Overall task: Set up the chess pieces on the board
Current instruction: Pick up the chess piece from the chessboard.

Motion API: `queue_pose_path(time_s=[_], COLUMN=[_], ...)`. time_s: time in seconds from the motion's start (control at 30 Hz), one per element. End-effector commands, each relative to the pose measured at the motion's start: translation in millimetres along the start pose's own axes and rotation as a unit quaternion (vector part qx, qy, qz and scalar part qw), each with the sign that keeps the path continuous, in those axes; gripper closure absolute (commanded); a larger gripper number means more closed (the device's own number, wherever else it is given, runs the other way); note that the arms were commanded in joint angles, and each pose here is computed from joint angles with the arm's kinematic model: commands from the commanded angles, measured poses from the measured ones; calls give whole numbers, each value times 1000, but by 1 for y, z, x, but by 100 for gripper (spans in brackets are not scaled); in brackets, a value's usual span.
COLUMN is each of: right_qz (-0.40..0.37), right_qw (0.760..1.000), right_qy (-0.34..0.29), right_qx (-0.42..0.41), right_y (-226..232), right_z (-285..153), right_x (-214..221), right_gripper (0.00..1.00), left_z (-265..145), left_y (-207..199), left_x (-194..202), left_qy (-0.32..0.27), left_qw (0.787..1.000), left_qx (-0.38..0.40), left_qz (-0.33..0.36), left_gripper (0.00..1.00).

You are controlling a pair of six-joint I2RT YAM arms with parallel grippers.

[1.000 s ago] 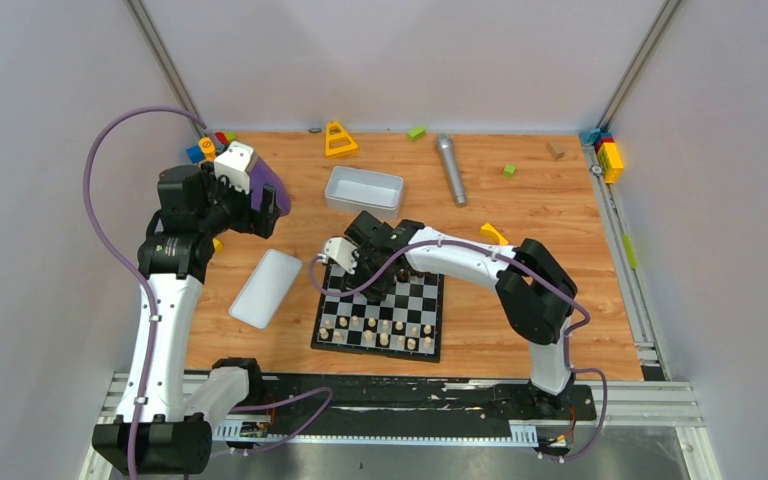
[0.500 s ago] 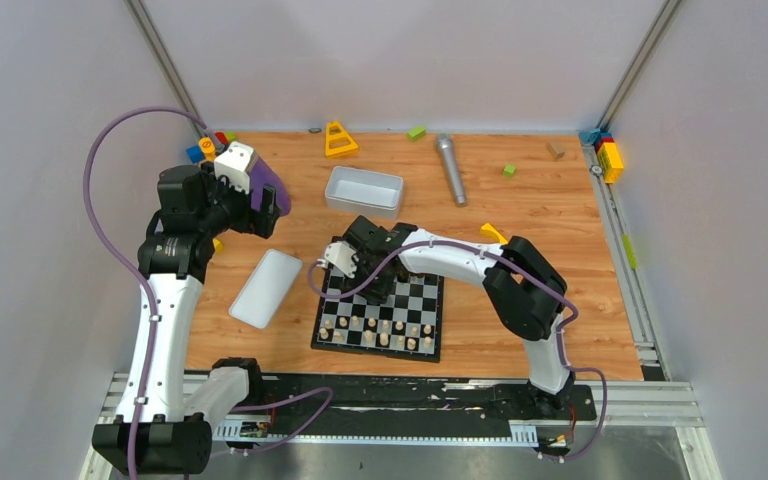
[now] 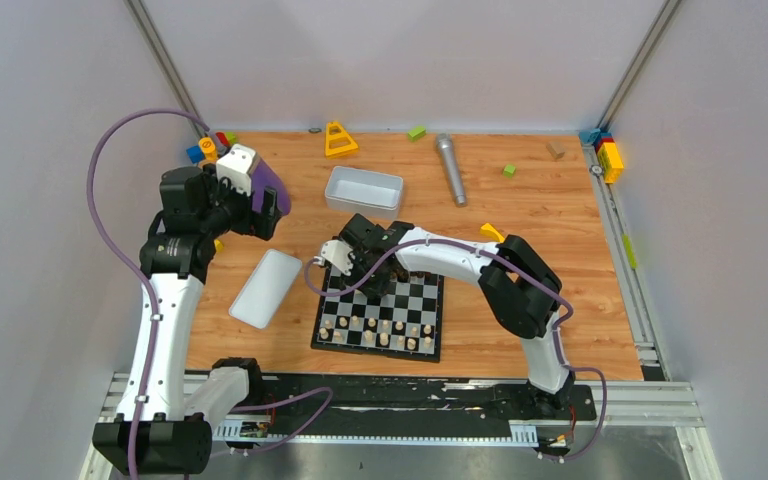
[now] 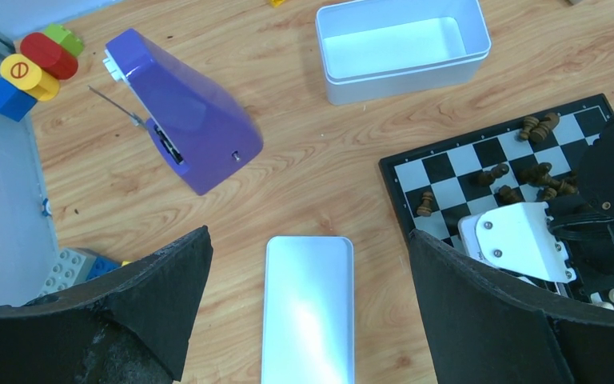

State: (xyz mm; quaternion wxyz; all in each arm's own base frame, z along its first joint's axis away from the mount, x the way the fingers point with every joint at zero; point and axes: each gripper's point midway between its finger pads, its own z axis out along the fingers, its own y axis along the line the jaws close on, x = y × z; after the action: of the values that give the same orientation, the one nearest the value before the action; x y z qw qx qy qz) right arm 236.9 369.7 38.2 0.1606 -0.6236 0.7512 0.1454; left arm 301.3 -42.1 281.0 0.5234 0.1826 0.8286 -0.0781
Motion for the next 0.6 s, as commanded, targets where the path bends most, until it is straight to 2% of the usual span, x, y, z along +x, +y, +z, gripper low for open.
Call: queue_pose_path(time_s=[0.0,0.2,0.33,0.47,0.57], right_qz=[-6,0,-10,-12,-7], right_qw=[1000,996,991,983,975], right_qy=[-24,-79,-122,-160,-184], right_qx=[3,-30,-53,-89,-125], right_y=[-2,2,7,12,16], right_z=[-10,-50,-80,-106,-123], right_x=[-15,-30,-39,-41,-40], right_gripper=[86,98,100,100,100], left_z=[2,12,19,18,10], left_y=[6,-4,-25,-56,-84], left_x=[-4,4,11,23,33], left_qy=[-12,-12,-23,-34,-61], left_qw=[1000,998,991,972,943], left_qx=[-5,36,105,201,288], left_qz=[23,53,80,114,156], left_gripper=[0,0,0,7,12])
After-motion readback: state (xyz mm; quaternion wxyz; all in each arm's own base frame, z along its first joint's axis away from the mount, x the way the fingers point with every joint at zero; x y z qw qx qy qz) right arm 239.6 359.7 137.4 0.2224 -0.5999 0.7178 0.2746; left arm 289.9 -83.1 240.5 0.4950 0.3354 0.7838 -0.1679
